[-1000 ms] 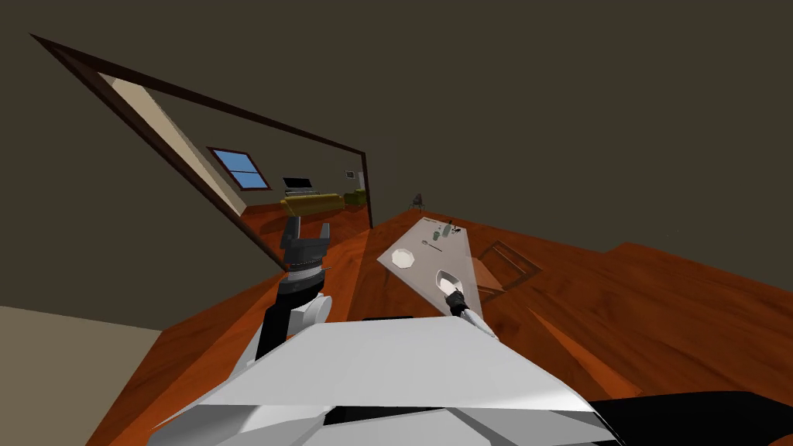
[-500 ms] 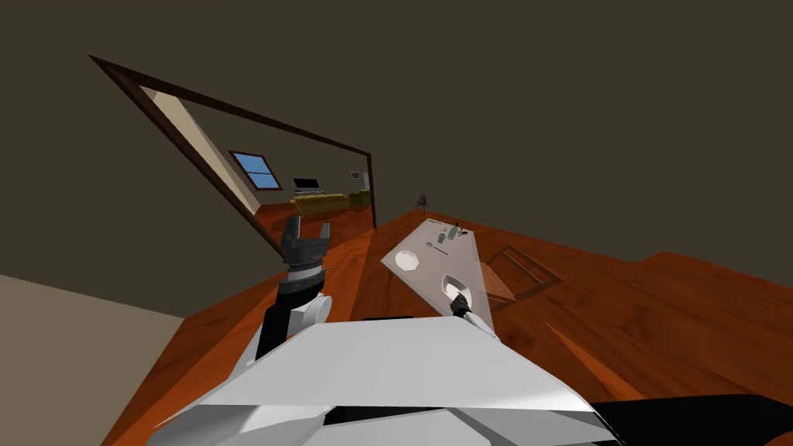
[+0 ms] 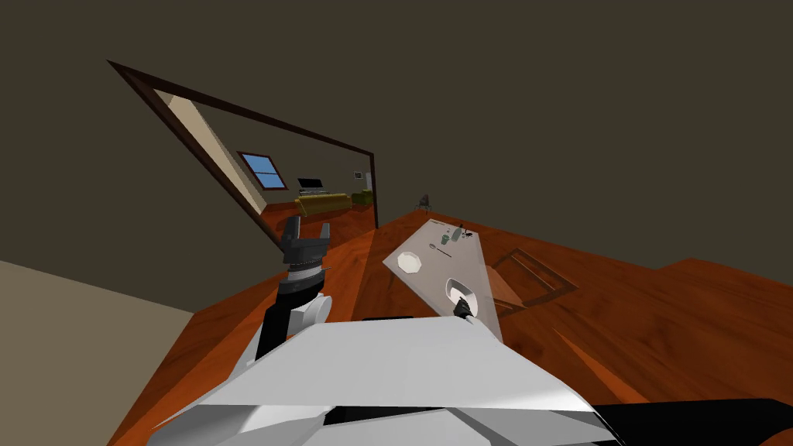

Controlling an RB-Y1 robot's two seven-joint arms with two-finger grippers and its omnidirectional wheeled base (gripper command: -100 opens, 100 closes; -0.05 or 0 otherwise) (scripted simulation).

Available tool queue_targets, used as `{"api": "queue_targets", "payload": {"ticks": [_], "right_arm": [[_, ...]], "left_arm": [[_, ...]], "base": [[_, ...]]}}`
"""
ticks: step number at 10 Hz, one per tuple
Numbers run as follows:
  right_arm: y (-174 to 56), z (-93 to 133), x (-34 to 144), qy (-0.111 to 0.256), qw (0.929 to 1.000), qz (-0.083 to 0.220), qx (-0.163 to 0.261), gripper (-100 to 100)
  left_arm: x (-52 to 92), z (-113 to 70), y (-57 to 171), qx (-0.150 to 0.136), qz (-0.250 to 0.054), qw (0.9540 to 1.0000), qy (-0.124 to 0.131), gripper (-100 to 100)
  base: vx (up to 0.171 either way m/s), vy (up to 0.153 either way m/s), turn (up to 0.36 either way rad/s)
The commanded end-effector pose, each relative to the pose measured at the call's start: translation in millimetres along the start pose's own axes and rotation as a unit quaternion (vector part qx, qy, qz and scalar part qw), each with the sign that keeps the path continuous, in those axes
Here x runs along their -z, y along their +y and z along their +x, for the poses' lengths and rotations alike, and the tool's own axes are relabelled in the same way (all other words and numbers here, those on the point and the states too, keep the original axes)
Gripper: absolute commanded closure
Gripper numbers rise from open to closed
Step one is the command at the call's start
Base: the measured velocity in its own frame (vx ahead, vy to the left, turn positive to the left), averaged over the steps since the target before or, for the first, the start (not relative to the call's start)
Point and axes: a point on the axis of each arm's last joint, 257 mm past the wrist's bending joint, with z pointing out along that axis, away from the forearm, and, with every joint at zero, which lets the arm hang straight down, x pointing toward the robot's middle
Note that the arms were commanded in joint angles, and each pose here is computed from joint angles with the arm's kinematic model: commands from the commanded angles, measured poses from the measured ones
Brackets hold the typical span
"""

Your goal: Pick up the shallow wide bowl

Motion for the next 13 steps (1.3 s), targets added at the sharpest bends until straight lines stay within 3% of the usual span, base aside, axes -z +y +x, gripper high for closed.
{"api": "queue_targets", "payload": {"ticks": [1,2,3,5,11,13], "right_arm": [[0.0,0.0,0.0,0.000,1.0000,0.000,0.000,-100],[1.0,0.4,-0.1,0.000,1.0000,-0.001,0.000,0],[10.7,-11.7,1.6,0.000,1.0000,-0.001,0.001,-100],[10.7,-11.7,1.6,0.000,1.0000,-0.001,0.001,-100],[41.9,-55.2,10.5,0.000,1.0000,-0.002,0.001,-100],[41.9,-55.2,10.5,0.000,1.0000,-0.002,0.001,-100]], "left_arm": [[0.0,0.0,0.0,0.000,0.000,1.0000,0.000,0],[0.0,0.0,0.0,0.000,0.000,1.0000,0.000,0],[0.0,0.0,0.0,0.000,0.000,1.0000,0.000,0],[0.0,0.0,0.0,0.000,0.000,1.0000,0.000,0],[0.0,0.0,0.0,0.000,0.000,1.0000,0.000,0],[0.0,0.0,0.0,0.000,0.000,1.0000,0.000,0]], "base": [[0.011,0.007,0.005],[0.000,0.000,0.000],[0.005,-0.062,-0.010],[0.005,-0.066,0.006],[0.004,-0.080,-0.003],[0.004,-0.060,0.003]]}}
